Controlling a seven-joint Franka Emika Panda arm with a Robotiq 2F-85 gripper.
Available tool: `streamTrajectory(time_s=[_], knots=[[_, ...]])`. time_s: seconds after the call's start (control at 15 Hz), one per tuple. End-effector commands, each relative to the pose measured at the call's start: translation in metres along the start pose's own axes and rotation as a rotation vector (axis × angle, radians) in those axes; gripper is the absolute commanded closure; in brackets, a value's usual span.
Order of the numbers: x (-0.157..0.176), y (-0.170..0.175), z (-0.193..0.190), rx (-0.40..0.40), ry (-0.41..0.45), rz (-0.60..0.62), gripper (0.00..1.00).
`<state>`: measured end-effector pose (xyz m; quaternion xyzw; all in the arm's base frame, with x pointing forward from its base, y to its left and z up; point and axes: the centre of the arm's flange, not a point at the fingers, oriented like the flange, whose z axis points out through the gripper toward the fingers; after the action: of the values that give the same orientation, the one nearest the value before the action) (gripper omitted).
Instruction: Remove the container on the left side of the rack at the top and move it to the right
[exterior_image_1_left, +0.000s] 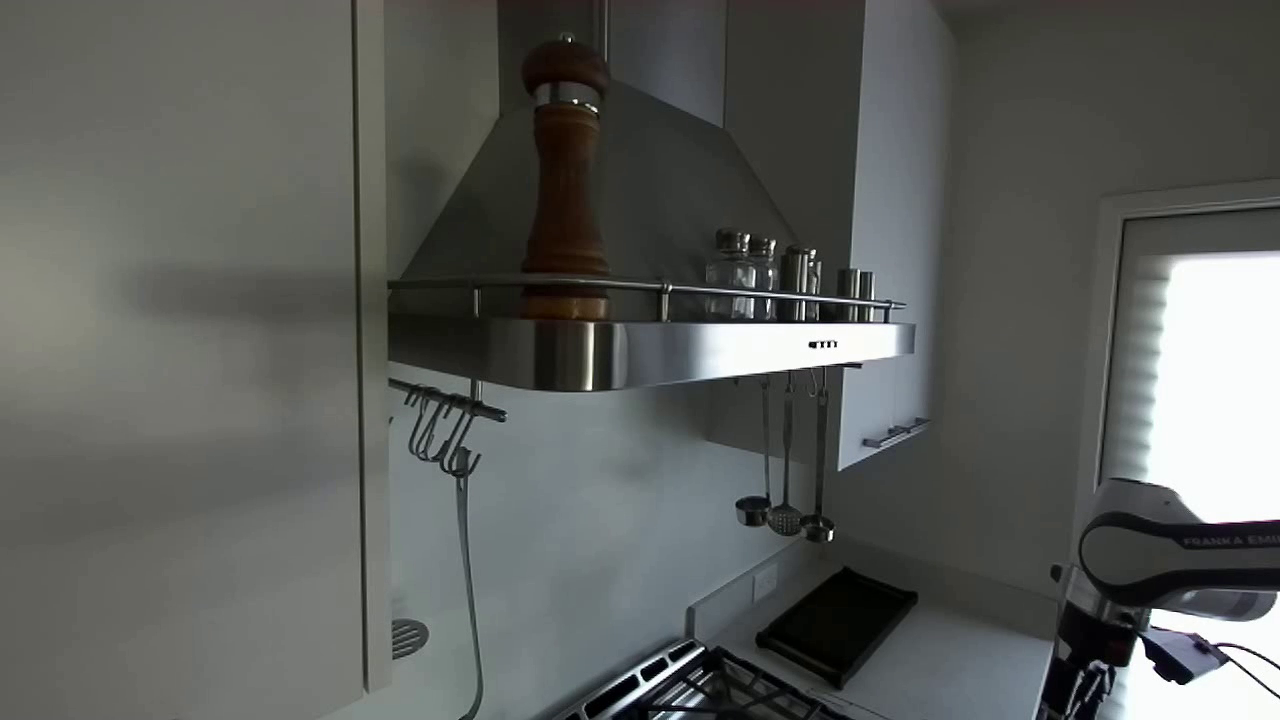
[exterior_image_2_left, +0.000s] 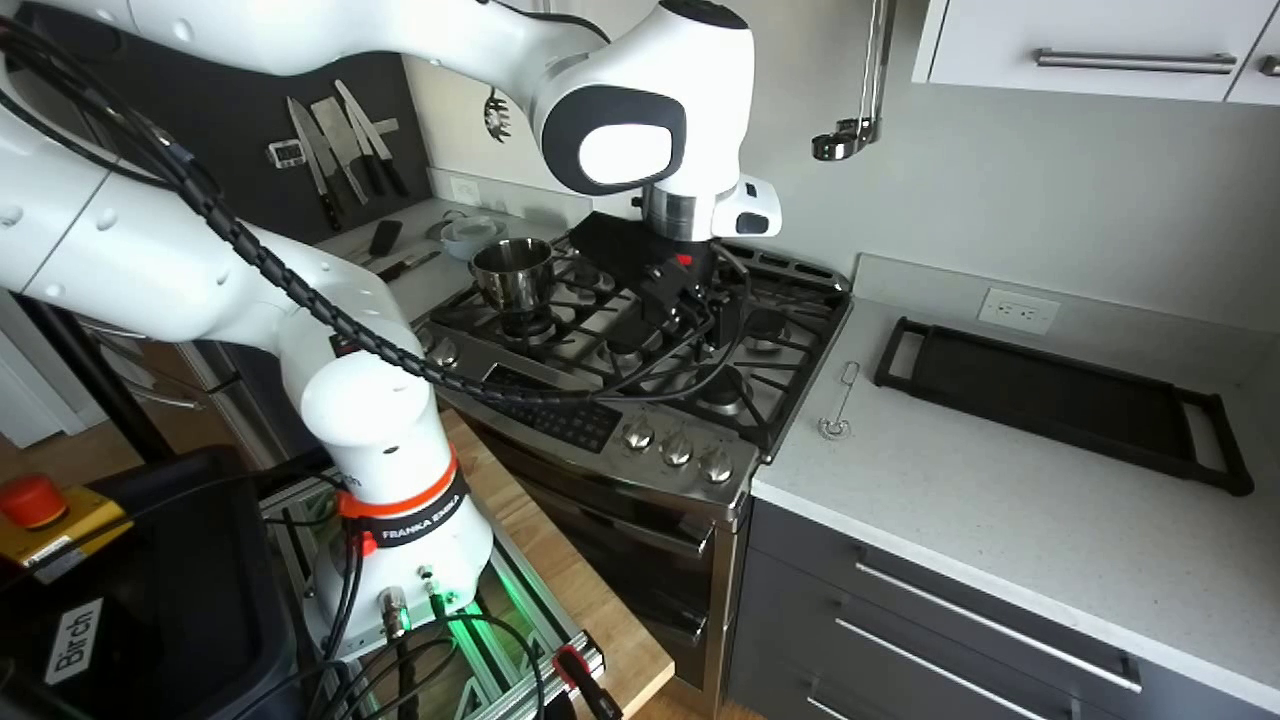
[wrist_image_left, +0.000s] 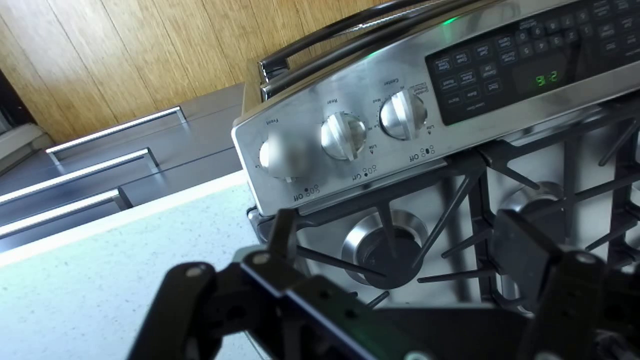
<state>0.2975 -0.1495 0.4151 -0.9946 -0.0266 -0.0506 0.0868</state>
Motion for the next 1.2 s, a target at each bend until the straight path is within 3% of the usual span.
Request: streamTrajectory(time_s=[0.0, 0.8, 1.13], knots=[[0.0, 0.0, 0.0, 0.0, 0.0, 0.0, 0.0], [0.006, -0.008, -0.004, -0.02, 0.0, -0.024, 0.0], [0.015, -0.053, -0.052, -0.135, 0.081, -0.128, 0.0]])
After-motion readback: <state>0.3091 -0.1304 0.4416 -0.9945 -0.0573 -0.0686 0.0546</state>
